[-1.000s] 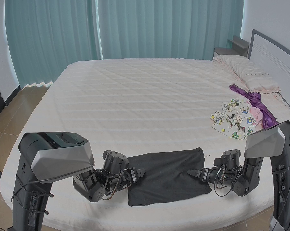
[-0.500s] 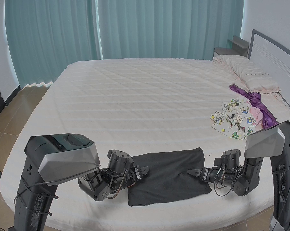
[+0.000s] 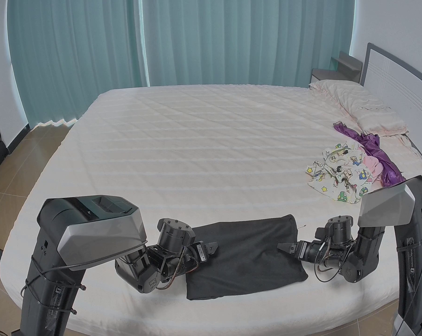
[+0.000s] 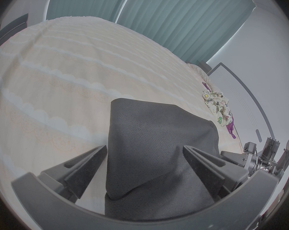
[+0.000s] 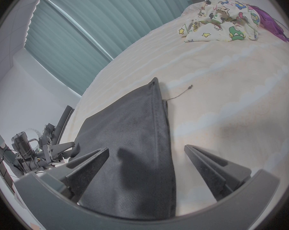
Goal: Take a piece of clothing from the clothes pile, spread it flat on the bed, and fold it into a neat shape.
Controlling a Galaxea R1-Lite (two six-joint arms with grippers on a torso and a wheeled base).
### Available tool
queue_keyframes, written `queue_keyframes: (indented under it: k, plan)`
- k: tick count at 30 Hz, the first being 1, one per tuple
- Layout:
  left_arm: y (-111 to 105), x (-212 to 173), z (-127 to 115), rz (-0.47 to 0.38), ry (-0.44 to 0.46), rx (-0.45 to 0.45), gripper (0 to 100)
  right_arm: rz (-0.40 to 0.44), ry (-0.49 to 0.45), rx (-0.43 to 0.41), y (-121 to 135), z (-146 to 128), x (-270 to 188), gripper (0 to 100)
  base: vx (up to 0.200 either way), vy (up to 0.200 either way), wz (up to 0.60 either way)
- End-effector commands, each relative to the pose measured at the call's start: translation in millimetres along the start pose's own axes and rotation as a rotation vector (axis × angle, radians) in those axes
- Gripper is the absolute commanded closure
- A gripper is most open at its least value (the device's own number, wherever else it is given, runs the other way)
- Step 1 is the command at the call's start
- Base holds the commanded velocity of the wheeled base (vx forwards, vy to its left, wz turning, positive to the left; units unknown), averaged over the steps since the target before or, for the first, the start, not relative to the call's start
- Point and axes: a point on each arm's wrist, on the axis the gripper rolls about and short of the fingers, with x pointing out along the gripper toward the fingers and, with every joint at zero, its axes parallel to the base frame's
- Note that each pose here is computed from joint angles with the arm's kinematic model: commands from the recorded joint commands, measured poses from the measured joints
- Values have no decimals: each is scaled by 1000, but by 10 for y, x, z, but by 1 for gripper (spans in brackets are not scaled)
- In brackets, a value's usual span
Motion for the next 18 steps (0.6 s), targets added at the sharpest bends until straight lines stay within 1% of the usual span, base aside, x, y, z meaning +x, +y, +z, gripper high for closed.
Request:
queue_keyframes:
  k: [1, 4, 7, 12, 16, 17, 18]
  plan:
    - [-1, -1, 3, -1, -2, 0, 0, 13, 7, -24, 91, -63, 122, 0, 0, 0, 0]
    - [-1, -1, 3, -1, -2, -2, 0, 34, 20, -42, 174, -132, 170, 0, 0, 0, 0]
    - [-4, 1, 6, -2, -3, -2, 0, 55, 14, -43, 231, -122, 203, 0, 0, 0, 0]
    - [-8, 0, 2, -3, -2, -1, 0, 59, 13, -44, 234, -124, 218, 0, 0, 0, 0]
    - [-59, -5, -41, -14, 6, 9, 0, 58, 14, -45, 233, -125, 218, 0, 0, 0, 0]
    - [-63, -10, -46, -14, 10, 10, 0, 59, 15, -45, 233, -125, 218, 100, 0, 0, 0]
    - [-62, -10, -48, -13, 11, 10, 0, 60, 14, -46, 234, -124, 218, 100, 0, 0, 0]
